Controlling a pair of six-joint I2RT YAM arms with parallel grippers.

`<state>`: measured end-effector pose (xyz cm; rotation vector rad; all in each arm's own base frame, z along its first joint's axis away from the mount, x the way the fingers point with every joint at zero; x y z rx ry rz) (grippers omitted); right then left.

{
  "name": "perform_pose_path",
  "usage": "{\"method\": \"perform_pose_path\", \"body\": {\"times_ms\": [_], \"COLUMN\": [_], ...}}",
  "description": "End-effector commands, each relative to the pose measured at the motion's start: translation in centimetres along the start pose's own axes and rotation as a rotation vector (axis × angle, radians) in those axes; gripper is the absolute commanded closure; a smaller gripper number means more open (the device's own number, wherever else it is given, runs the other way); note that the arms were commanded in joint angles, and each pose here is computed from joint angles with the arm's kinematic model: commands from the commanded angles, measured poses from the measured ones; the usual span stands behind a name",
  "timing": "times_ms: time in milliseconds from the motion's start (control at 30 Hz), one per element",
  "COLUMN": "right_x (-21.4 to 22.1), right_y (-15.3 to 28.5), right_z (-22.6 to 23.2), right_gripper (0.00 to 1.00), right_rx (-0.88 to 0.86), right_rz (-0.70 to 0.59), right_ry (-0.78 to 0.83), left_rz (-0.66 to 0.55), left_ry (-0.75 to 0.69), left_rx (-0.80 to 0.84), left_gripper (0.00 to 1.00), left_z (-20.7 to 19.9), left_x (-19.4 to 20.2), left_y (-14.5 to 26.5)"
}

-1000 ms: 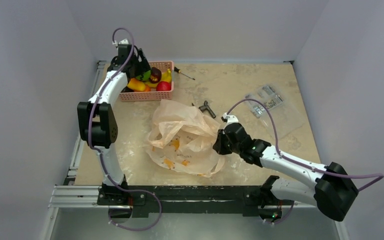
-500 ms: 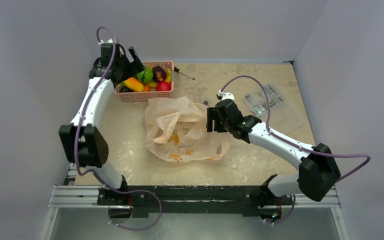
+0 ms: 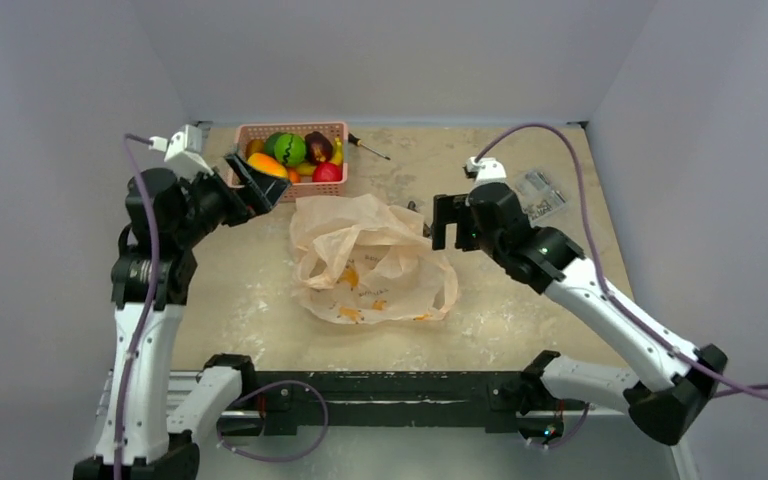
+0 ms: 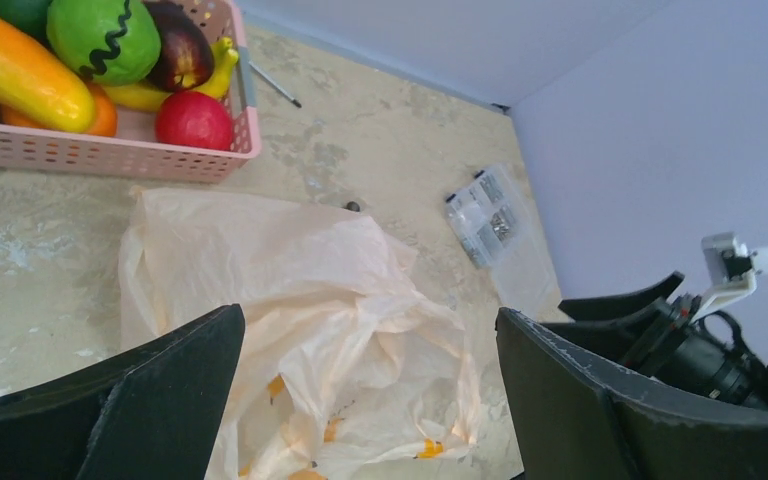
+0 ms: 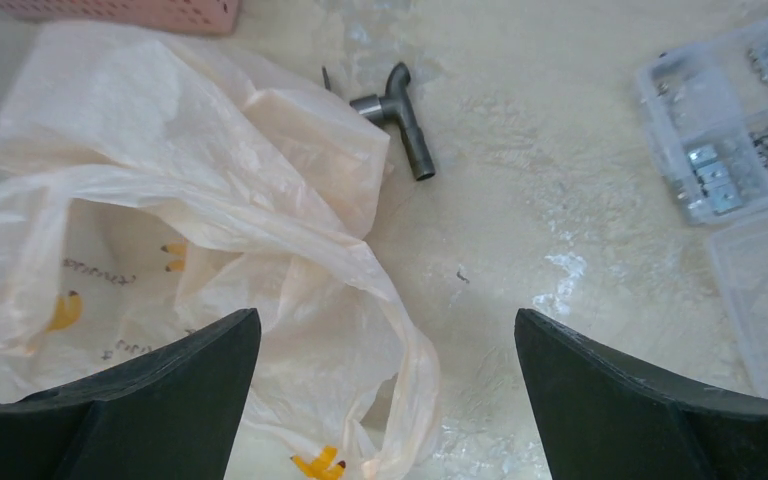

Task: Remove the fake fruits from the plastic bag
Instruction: Reset both arms

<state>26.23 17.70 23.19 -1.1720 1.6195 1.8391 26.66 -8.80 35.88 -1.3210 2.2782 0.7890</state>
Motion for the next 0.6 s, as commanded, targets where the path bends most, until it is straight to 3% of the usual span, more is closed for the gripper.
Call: {"method": "perform_pose_path", "body": {"times_ms": [0,267,567], "right_x": [-4.8,-7.5,-7.1], "right_y": [7.0,15.6,18.0], "right_z": [-3.1,-7.6,-9.0], "right_gripper": [0.01,0.01,0.01], "right_rx": [0.055,0.142,0.159], "right_rz": [-0.211,-0.457,-0.535], "right_ry": [-0.023,-0.090,-0.123], "left_rz": [-0.066,-0.209,-0.247], "left_ry": [-0.088,-0.166,-0.189], "left_rx": [0.082,0.094,0.069], "left_gripper": [0.04,0.04,0.04], "left_z": [-3.0,-4.3,-4.7], "left_x": [0.5,0.8,0.4], "left_y": [6.1,12.6,14.5]}}
Point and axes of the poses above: each gripper's point midway between its finger pads, its own y axis back along the fingers, its own z axis along the line the jaws close on, x = y × z, the point moved 2 cm from there along y, back along the fingers, and after that the axes turned 12 degrees about y, right-handed, at the moved point
